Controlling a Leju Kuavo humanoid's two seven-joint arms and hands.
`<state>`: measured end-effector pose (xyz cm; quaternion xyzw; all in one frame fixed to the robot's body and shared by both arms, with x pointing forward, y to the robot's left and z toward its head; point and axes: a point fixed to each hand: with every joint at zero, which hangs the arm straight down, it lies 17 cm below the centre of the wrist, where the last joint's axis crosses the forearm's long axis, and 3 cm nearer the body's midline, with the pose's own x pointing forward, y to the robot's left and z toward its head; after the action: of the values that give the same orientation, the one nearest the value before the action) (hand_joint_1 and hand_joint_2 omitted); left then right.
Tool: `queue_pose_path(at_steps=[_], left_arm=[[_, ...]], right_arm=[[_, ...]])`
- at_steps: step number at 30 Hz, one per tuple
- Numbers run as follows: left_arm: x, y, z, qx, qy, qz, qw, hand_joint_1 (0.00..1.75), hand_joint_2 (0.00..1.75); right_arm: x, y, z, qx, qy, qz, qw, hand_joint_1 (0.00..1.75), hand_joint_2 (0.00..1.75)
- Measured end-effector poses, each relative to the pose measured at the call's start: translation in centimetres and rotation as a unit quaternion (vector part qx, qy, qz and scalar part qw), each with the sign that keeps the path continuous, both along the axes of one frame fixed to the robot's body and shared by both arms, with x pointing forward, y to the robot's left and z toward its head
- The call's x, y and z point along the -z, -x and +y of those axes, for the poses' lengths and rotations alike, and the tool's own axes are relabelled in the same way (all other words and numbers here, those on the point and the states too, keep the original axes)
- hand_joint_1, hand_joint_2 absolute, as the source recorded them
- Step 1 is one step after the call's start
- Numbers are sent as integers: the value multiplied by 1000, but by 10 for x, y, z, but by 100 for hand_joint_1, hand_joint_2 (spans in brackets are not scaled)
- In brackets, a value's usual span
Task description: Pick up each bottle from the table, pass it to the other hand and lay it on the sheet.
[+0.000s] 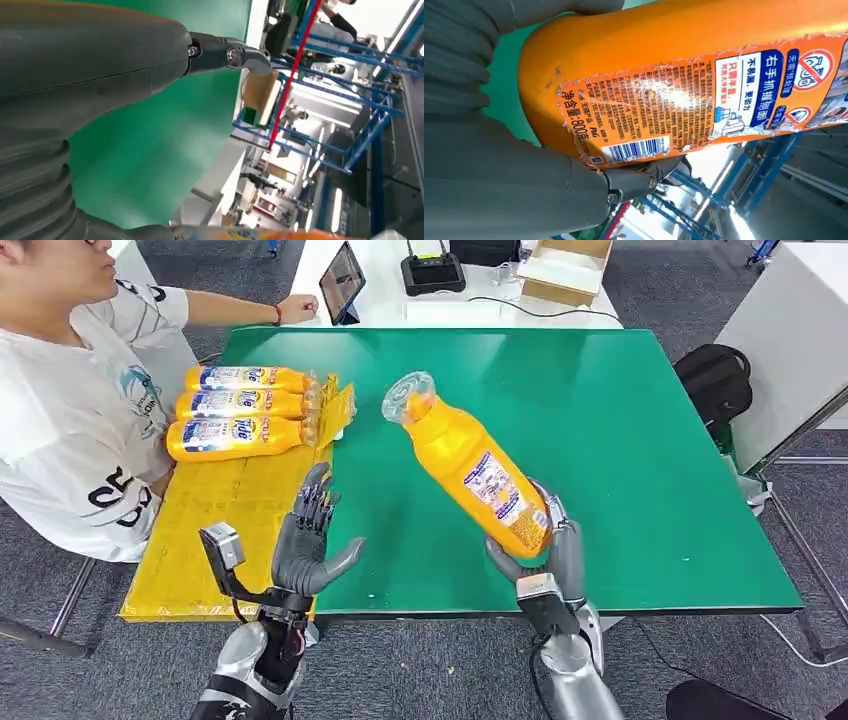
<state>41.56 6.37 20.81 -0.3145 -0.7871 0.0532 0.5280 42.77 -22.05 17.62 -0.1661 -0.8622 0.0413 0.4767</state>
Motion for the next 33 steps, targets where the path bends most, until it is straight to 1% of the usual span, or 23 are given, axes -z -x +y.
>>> queue_pose_path(at_steps=[8,10,13,17,24,27,33], left_arm=[[-4,3,-2,3,2,-5,1000,0,175],[-6,5,-4,11,7,-7,1000,0,175],[-12,11,-10,27,12,-17,999,0,175],[-17,16,-18,38,11,-25,999,0,175],[-10,20,-34,67,3,-10,998,0,175],[-5,20,-37,76,7,3,997,0,175],[4,21,-39,85,12,18,996,0,175]], right_arm=[[3,2,4,-4,0,4,1000,175,175],[5,3,9,-15,2,7,1000,175,175],[13,4,28,-47,3,20,999,175,175],[35,9,66,-95,7,50,994,175,175],[73,25,136,-168,54,92,980,175,175],[87,29,157,-189,66,109,974,175,175],[105,32,178,-210,82,130,965,175,175]])
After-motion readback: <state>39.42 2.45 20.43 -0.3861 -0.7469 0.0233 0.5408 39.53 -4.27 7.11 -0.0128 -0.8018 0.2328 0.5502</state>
